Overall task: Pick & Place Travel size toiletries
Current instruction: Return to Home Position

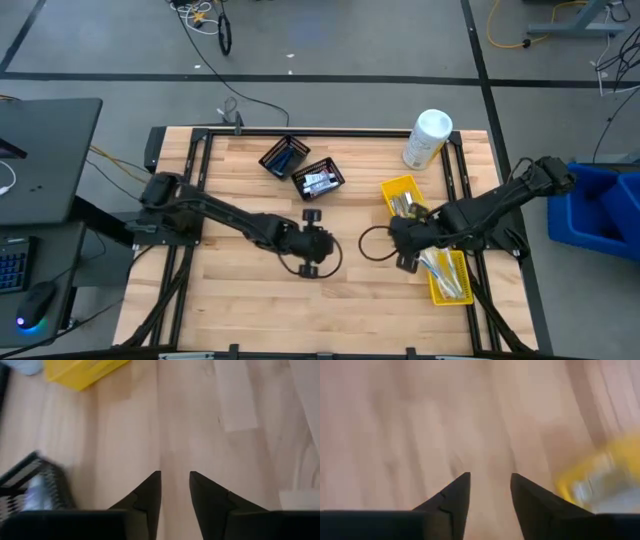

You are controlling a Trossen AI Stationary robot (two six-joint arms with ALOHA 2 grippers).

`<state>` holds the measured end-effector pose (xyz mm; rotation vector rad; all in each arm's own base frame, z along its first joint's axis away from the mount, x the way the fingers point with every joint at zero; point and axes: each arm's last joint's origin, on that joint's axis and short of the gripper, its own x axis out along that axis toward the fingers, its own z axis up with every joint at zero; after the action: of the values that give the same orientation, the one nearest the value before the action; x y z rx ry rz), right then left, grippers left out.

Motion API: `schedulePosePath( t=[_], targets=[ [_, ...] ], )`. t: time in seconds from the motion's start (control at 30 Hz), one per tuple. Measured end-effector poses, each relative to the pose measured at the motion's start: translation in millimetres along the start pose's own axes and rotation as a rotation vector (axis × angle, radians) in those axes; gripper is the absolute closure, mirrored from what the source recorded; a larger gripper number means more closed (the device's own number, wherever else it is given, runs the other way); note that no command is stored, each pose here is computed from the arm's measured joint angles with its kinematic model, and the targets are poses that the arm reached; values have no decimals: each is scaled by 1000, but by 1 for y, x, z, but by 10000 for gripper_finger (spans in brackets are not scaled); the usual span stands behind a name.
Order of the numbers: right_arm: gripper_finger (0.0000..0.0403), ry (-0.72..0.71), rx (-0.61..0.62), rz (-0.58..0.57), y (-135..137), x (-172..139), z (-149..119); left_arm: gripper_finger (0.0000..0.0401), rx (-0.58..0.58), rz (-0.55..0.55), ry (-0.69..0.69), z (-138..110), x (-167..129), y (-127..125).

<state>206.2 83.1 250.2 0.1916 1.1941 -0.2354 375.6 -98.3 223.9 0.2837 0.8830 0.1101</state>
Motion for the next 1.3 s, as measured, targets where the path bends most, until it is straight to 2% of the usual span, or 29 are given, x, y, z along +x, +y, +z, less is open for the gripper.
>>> schedulePosePath(
  t=[0.13,0.3,0.4,0.6,0.73,0.87,1.0,1.13,1.3],
  targets=[
    [297,-196,-193,103,13,-2,18,329,8,74,25,-3,-36,7],
    [378,-365,-429,142,20,-10,29,388,-17,126,45,-9,-79,26],
    [396,-446,-526,144,19,-20,32,393,-36,146,20,-12,-106,38],
    [396,-568,-549,142,6,-49,26,384,-125,215,-57,-26,-165,63],
    [397,-663,-533,157,-8,-74,18,394,-175,235,-131,-47,-191,72],
    [397,-721,-582,210,-15,-87,10,394,-224,236,-206,-82,-200,75],
    [397,-776,-624,245,-23,-77,-4,381,-261,203,-331,-119,-197,73],
    [397,-874,-597,240,-36,-61,-23,382,-270,163,-493,-152,-187,72],
    [397,-1071,-537,291,-53,-46,-45,394,-260,95,-699,-189,-171,66]
  ],
)
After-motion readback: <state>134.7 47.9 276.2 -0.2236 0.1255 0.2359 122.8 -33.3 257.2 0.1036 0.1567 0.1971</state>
